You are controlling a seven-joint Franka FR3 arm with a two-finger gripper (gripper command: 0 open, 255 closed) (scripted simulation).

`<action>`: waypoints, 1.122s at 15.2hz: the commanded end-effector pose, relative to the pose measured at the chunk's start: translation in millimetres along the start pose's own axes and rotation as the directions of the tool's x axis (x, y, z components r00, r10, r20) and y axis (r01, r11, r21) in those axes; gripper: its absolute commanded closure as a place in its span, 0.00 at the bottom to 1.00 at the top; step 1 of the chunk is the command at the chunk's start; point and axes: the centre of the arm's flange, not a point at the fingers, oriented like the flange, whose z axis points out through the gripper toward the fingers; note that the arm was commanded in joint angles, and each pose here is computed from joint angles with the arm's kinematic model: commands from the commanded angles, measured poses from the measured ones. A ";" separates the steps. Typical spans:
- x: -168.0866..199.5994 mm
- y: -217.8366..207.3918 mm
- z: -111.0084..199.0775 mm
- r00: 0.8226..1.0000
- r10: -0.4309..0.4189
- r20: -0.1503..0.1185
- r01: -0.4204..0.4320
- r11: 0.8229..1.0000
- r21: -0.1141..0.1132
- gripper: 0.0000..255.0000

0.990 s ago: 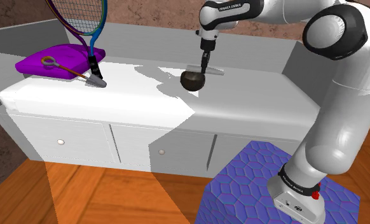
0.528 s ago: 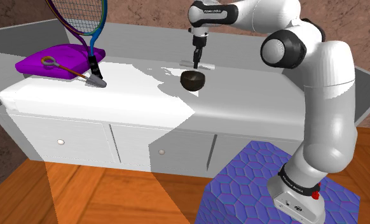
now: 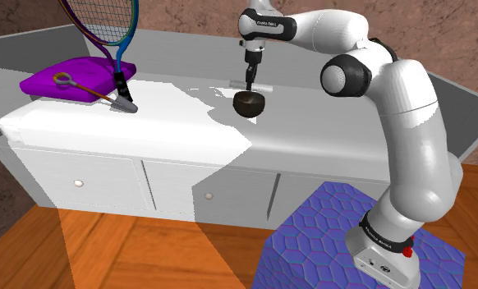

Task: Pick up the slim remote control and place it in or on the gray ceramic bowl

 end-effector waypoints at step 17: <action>1.0 1.4 44.1 1.000 0.000 -0.001 0.000 1.000 -0.001 0.00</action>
